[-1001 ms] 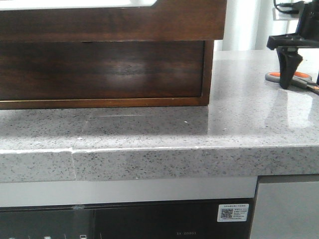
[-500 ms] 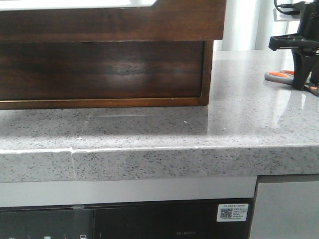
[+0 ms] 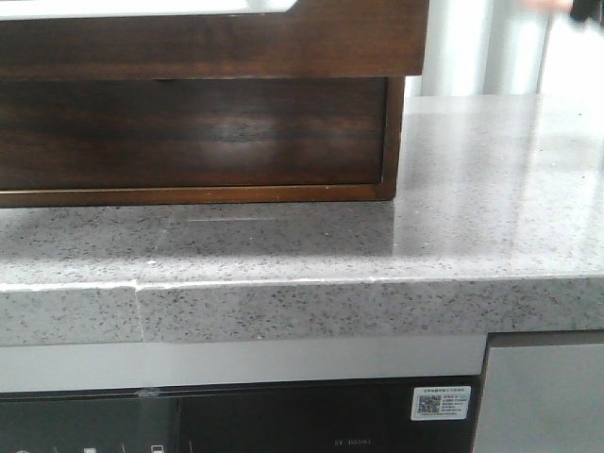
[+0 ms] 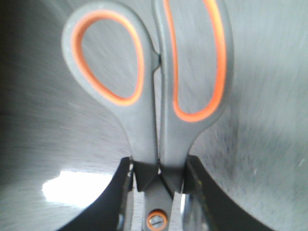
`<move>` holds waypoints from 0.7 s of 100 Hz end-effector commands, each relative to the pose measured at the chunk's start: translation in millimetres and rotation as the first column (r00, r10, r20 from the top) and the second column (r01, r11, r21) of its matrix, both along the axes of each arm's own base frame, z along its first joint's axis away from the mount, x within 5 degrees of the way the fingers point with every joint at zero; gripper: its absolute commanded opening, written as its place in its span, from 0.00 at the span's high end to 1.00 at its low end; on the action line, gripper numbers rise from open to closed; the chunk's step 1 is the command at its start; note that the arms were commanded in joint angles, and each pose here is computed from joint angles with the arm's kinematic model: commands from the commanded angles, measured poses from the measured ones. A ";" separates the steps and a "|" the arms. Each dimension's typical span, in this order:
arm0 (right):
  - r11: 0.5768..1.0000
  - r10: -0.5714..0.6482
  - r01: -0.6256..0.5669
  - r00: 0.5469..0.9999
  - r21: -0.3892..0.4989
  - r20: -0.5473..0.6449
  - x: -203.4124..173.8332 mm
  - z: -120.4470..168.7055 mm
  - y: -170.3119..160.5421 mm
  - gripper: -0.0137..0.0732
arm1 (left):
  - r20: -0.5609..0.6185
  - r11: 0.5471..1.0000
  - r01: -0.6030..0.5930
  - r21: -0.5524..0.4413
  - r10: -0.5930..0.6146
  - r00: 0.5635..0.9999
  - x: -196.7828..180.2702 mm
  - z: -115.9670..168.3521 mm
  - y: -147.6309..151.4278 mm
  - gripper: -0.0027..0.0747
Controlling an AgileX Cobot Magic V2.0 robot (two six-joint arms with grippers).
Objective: Put scissors in drawer with both arms
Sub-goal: 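Carry the scissors over the open drawer and open the right gripper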
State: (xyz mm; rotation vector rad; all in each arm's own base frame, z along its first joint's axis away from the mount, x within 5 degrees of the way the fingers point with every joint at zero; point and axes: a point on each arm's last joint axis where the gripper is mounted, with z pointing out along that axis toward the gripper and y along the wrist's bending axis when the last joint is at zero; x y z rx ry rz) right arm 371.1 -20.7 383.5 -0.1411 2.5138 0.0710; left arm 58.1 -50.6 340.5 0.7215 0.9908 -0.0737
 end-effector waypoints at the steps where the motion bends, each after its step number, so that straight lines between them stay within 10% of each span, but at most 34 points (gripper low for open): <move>1: 0.998 0.061 -0.065 0.967 0.005 0.249 -33.6 65.7 8.9 0.99 | 0.011 0.998 0.034 -0.057 -0.033 0.999 -2.1 10.6 -0.3 0.91; 28: 0.886 0.428 -0.456 0.736 -0.085 0.525 -105.0 144.1 61.9 0.99 | 0.011 0.998 0.034 -0.057 -0.033 0.999 -2.1 10.6 -0.3 0.91; 52: 0.658 0.706 -0.706 0.458 -0.261 0.540 -137.3 158.3 133.0 0.99 | 0.015 0.998 0.040 -0.057 -0.039 0.999 -2.5 10.8 -0.7 0.91; 70: 0.572 0.776 -0.756 0.373 -0.319 0.508 -137.7 148.8 172.5 0.99 | 0.015 0.998 0.040 -0.057 -0.039 0.999 -2.5 10.8 -0.7 0.91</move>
